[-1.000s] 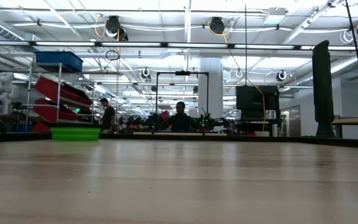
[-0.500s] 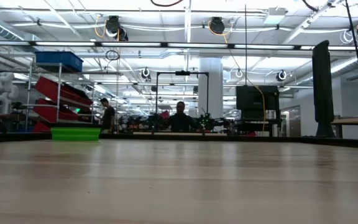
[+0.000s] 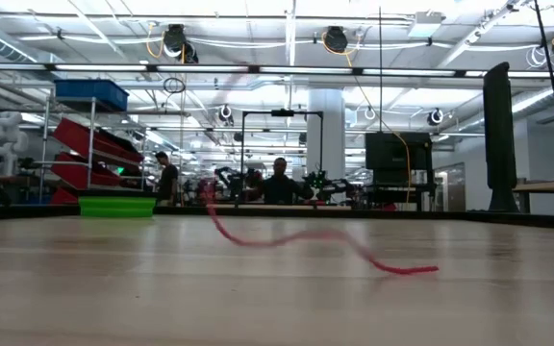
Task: Coil cords
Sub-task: Uncoil the red wire from the spool
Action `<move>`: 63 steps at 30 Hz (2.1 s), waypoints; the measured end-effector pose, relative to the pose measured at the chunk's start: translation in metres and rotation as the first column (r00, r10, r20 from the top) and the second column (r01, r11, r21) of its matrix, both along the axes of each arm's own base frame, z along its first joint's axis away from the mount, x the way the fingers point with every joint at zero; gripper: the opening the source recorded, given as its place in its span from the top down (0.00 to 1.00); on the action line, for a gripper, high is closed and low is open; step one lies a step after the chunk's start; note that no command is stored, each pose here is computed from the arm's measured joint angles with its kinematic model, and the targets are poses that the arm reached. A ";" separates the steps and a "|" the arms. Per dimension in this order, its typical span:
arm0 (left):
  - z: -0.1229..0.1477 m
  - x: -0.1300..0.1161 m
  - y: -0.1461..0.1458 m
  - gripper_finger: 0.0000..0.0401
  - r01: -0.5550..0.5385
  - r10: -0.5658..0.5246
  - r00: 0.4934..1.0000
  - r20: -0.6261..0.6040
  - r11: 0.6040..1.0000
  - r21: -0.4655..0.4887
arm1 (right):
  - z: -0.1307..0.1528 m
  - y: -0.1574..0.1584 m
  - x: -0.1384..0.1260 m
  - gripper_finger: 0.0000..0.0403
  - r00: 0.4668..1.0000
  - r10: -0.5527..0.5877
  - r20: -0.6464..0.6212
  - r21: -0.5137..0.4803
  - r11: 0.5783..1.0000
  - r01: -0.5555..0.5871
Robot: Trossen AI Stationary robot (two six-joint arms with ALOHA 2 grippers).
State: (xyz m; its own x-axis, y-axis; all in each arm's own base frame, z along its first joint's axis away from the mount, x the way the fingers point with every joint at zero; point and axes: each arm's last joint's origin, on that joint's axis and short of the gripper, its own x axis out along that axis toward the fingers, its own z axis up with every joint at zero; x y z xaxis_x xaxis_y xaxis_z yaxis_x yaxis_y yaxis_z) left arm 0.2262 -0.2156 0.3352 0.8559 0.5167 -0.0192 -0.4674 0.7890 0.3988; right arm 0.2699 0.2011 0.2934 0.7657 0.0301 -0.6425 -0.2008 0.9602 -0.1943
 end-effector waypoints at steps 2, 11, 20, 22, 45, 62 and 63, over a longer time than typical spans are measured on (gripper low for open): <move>0.000 0.000 0.000 0.99 0.000 0.000 1.000 0.001 1.000 -0.001 | 0.004 0.000 0.005 0.79 0.998 -0.004 0.060 -0.014 1.000 0.004; 0.000 0.001 0.000 0.99 -0.003 0.003 1.000 0.004 1.000 -0.006 | -0.003 0.007 0.040 0.75 0.970 0.023 0.240 -0.022 1.000 -0.019; 0.000 0.001 0.000 0.99 -0.003 0.003 1.000 0.004 1.000 -0.006 | -0.052 0.012 0.082 0.64 0.954 -0.009 0.298 -0.184 0.981 0.067; 0.000 0.000 0.001 0.99 -0.006 0.006 1.000 0.003 1.000 -0.004 | -0.058 0.011 0.087 0.60 0.946 -0.053 0.321 -0.220 0.967 0.129; 0.000 0.001 0.000 0.99 -0.006 0.006 1.000 0.005 1.000 -0.008 | -0.064 -0.013 0.098 0.61 0.912 -0.257 0.319 -0.124 0.943 0.309; 0.000 0.001 0.000 0.99 -0.003 0.003 1.000 0.007 1.000 -0.011 | -0.067 -0.026 0.102 0.95 0.911 -0.298 0.286 -0.096 0.937 0.336; 0.000 0.001 0.000 0.99 -0.003 0.003 1.000 0.007 1.000 -0.011 | -0.069 -0.026 0.104 0.98 0.916 -0.290 0.277 -0.092 0.941 0.326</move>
